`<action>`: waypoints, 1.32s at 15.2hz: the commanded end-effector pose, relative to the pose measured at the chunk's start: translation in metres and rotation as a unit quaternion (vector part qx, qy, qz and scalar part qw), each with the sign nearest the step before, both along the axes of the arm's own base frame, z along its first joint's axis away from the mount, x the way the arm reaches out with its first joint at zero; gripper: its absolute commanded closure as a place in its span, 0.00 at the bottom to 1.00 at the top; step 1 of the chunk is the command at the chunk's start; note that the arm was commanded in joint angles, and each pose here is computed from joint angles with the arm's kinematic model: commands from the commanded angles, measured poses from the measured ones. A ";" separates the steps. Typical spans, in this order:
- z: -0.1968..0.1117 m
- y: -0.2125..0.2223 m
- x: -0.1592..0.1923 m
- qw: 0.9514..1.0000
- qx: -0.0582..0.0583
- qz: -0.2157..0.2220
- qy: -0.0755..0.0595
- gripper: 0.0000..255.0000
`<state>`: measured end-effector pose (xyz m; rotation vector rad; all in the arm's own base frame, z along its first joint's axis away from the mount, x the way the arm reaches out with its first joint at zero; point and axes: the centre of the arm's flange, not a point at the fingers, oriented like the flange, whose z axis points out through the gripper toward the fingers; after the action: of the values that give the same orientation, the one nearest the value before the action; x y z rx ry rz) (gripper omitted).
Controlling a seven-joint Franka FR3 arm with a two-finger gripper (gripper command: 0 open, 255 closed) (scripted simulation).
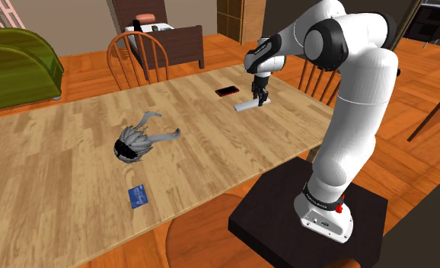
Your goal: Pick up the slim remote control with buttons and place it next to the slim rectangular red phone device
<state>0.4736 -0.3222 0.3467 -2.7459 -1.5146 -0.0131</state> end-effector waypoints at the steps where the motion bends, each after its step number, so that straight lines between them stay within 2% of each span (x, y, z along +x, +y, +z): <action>1: 0.000 0.000 0.000 1.000 0.000 0.000 0.000 1.00; 2: 0.000 0.000 0.000 1.000 0.000 0.000 0.000 1.00; 3: 0.000 0.000 0.000 1.000 0.000 0.000 0.000 0.00; 8: 0.000 0.000 0.000 1.000 0.000 0.000 0.000 0.00; 12: 0.050 0.000 0.000 1.000 0.000 0.000 0.000 0.00; 20: 0.050 0.000 0.000 1.000 0.000 0.000 0.000 0.00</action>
<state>0.4735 -0.3224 0.3962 -2.7448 -1.5154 -0.0127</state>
